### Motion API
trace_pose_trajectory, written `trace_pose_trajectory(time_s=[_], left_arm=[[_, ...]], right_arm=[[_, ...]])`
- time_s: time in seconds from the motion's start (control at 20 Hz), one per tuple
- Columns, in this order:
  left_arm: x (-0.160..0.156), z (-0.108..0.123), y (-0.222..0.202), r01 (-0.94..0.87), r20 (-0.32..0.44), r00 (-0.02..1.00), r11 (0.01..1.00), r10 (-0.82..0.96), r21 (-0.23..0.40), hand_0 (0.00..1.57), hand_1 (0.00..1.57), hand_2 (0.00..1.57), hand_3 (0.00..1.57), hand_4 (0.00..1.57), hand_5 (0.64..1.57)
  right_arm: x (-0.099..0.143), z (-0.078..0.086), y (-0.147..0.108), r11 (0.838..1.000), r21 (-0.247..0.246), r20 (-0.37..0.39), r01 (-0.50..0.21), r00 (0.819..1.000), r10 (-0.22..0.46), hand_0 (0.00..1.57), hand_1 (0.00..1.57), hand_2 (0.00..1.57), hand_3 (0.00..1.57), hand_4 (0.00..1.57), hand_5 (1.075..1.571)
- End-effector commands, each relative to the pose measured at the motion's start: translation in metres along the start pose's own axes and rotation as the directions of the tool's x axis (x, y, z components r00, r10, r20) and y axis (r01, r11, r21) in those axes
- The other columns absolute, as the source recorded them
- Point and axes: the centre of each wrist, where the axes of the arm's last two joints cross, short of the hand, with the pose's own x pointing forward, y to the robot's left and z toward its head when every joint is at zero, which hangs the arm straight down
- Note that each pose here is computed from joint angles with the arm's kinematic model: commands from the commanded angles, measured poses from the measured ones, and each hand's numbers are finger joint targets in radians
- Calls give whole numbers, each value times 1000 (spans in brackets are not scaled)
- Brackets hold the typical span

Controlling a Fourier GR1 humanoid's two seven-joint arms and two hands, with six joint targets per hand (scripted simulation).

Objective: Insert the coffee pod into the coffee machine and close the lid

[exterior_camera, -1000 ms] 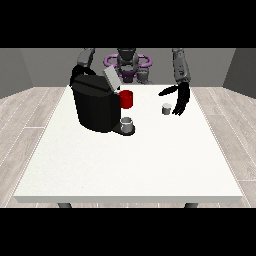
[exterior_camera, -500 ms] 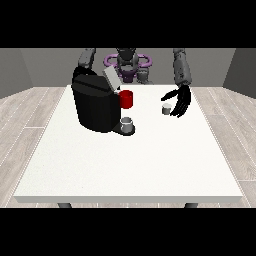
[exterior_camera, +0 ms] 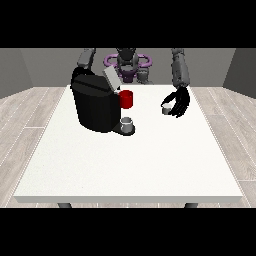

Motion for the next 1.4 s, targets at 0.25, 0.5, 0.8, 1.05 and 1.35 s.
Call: trace_pose_trajectory(time_s=[0.25, 0.5, 0.8, 1.05, 1.35], left_arm=[[-16, 0, 14, 143, -13, 990, 989, -143, 28, 899, 899, 1011, 776, 309, 1571], [-10, 1, -1, 170, 81, 982, 985, -172, 35, 1225, 1225, 1358, 1305, 473, 1571], [30, -24, 26, 99, 206, 974, 995, -94, -14, 1450, 1450, 1452, 1388, 623, 1571], [59, -36, 56, 101, 231, 968, 995, -94, -18, 1289, 1289, 1362, 1337, 557, 1571], [108, -48, 46, 120, 305, 948, 990, -93, -71, 1252, 1252, 1329, 1292, 573, 1571]], right_arm=[[17, -4, 5, 999, 27, 19, 28, 999, -29, 0, 0, 0, 0, 487, 1571], [3, -8, -19, 998, -36, 36, 41, 999, -40, 0, 0, 0, 0, 424, 1571], [-17, 8, 1, 998, -38, -74, 41, 996, -43, 0, 0, 0, 0, 459, 1571], [-32, 14, -4, 1000, -8, -69, 27, 997, -27, 0, 0, 0, 0, 468, 1571], [-47, 13, -21, 1000, 5, -91, 26, 996, -26, 0, 0, 0, 0, 492, 1571]])
